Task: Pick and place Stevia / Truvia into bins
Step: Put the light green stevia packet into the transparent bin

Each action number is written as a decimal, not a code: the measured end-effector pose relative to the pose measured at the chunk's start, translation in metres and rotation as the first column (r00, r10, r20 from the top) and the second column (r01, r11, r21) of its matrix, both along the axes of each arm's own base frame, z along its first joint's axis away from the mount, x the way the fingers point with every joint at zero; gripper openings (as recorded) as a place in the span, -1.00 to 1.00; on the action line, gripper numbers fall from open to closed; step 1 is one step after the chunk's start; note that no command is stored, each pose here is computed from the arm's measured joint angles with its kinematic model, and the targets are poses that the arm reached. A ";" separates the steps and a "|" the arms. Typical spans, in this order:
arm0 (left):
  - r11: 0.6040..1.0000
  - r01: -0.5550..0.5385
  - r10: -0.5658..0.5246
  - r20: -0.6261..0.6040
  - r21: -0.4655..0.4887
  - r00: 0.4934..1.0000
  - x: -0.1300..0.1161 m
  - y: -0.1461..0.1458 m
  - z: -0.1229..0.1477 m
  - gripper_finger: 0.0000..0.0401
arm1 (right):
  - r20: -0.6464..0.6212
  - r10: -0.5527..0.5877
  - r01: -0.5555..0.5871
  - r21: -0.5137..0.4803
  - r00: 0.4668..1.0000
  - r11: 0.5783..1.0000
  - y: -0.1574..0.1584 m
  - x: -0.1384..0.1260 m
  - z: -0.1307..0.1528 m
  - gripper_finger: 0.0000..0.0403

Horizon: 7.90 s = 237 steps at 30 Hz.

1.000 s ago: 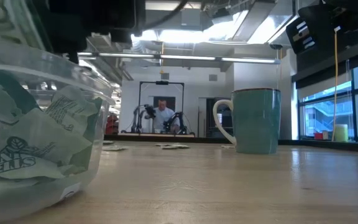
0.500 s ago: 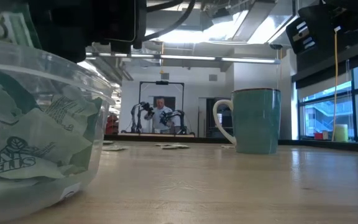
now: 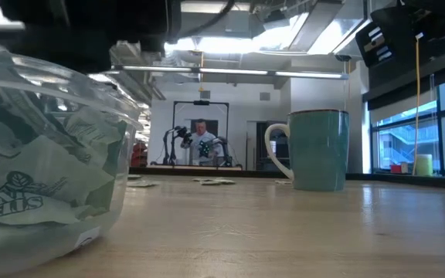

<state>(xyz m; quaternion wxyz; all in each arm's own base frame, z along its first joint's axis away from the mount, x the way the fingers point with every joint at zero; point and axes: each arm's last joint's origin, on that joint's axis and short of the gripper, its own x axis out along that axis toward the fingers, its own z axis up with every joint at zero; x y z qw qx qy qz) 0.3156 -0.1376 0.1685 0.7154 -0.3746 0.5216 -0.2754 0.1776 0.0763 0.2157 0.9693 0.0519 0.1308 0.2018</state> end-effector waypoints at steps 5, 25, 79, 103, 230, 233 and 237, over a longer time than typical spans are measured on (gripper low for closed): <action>1.000 0.008 -0.010 0.079 0.018 0.997 -0.005 0.010 0.020 -0.63 | -0.004 0.000 0.000 -0.003 1.000 1.000 0.000 0.000 -0.001 -0.33; 0.478 -0.126 -0.079 0.185 0.869 0.979 -0.022 0.072 0.014 -0.46 | -0.034 0.006 -0.007 -0.043 0.999 0.999 0.002 0.005 -0.009 -0.33; 0.752 -0.289 0.213 0.197 0.592 0.957 -0.031 0.111 -0.006 -0.97 | -0.046 -0.002 0.001 -0.017 0.999 1.000 0.002 0.005 -0.009 -0.33; 0.975 -0.220 0.220 0.138 -0.012 0.966 -0.027 -0.004 0.028 -0.95 | -0.040 -0.002 0.001 -0.013 0.999 1.000 0.002 0.005 -0.008 -0.33; 0.723 -0.209 0.336 -0.071 0.658 0.939 -0.064 0.178 -0.032 -0.92 | -0.024 -0.003 0.002 -0.036 1.000 0.999 0.002 0.006 -0.008 -0.33; 0.736 -0.193 0.307 -0.066 0.649 0.950 -0.060 0.159 -0.032 -0.92 | -0.024 -0.003 0.002 -0.036 1.000 0.999 0.002 0.006 -0.008 -0.33; 0.754 -0.174 0.253 -0.036 0.634 0.967 -0.055 0.133 -0.031 -0.92 | -0.024 -0.003 0.002 -0.036 1.000 0.999 0.002 0.006 -0.008 -0.33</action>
